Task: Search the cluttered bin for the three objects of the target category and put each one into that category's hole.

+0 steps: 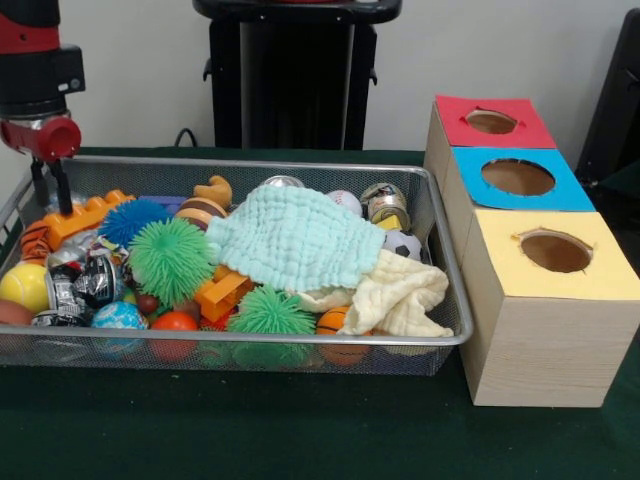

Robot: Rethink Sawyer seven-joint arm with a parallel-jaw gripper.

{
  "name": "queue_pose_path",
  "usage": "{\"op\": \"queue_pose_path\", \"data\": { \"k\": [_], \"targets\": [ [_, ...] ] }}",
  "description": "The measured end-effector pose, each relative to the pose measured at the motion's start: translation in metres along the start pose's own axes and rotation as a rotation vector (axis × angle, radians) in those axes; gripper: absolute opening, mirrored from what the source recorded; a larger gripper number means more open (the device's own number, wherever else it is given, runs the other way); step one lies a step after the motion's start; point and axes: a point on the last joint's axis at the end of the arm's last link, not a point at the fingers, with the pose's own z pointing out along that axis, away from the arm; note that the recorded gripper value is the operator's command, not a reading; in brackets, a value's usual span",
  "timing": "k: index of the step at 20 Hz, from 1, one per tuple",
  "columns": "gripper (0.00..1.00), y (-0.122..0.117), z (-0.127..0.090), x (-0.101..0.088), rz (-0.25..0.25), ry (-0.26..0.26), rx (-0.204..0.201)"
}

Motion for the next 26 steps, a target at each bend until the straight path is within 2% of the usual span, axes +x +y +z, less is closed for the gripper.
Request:
{"op": "queue_pose_path", "data": {
  "k": [4, 17, 23, 26],
  "targets": [
    [1.00, -0.002, 0.011, 0.003, 0.003, 0.017, 0.001],
    [1.00, -0.002, 0.010, 0.002, -0.004, 0.030, 0.013],
    [1.00, -0.004, 0.002, 0.002, -0.015, 0.076, 0.048],
    [1.00, -0.008, -0.005, 0.005, -0.015, 0.123, 0.079]
  ]
}}
